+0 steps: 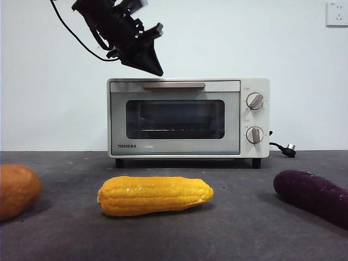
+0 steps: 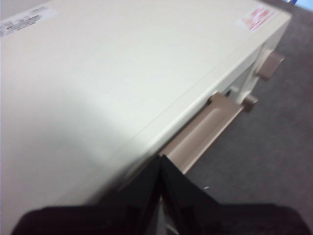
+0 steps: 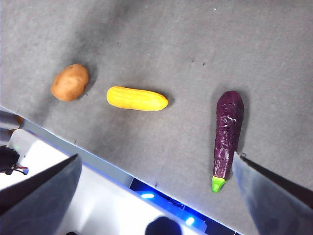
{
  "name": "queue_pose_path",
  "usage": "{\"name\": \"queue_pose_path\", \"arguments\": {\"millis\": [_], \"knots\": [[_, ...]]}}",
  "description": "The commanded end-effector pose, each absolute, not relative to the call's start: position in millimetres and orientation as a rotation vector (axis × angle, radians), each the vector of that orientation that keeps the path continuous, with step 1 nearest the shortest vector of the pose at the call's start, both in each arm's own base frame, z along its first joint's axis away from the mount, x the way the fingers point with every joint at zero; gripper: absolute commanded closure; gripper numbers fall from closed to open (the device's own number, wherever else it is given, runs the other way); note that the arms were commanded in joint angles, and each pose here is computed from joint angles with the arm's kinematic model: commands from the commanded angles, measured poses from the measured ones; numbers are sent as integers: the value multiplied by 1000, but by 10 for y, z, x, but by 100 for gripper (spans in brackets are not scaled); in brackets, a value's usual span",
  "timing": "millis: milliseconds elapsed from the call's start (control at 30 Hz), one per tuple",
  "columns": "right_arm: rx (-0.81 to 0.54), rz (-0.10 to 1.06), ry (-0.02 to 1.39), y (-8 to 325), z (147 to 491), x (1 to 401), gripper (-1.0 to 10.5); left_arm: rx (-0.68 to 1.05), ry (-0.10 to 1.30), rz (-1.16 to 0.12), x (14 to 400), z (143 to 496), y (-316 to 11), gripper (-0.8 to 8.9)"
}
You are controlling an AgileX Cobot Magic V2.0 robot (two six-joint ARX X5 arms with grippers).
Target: Take the eggplant from the table,put the eggplant in the oven
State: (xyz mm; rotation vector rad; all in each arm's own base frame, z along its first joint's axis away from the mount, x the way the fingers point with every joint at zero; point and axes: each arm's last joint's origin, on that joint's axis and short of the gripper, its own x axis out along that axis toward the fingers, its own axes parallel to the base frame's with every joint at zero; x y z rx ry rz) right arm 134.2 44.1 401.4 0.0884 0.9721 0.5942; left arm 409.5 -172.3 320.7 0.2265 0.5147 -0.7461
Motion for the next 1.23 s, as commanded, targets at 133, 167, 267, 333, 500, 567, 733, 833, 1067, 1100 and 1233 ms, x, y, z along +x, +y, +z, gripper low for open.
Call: {"name": "queue_pose_path", "arguments": {"millis": [133, 167, 267, 333, 500, 567, 733, 833, 1067, 1100, 1233], "knots": [[86, 596, 987, 438, 4010, 1324, 379, 283, 522, -755, 4177, 3051, -1771, 819], [87, 596, 987, 438, 4010, 1324, 379, 285, 523, -756, 4181, 3043, -1772, 820], [88, 595, 989, 438, 4009, 1323, 379, 297, 524, -757, 4191, 3021, -1775, 819], [89, 594, 989, 438, 4009, 1323, 380, 314, 518, -750, 4195, 3019, -1774, 819], [93, 593, 990, 438, 4009, 1323, 379, 333, 516, -744, 4200, 3010, -1772, 820], [93, 593, 990, 438, 4009, 1323, 380, 332, 531, -749, 4212, 2966, -1780, 820], [93, 592, 990, 438, 4009, 1323, 379, 335, 613, -776, 4227, 2758, -1864, 820], [93, 592, 990, 438, 4009, 1323, 379, 330, 668, -821, 4221, 2610, -1948, 820], [92, 593, 990, 438, 4009, 1323, 380, 341, 708, -887, 4130, 2496, -2167, 820], [92, 593, 989, 438, 4010, 1324, 380, 344, 707, -894, 4116, 2496, -2194, 820], [89, 595, 988, 438, 4010, 1324, 379, 351, 714, -912, 4069, 2490, -2270, 820]]}}
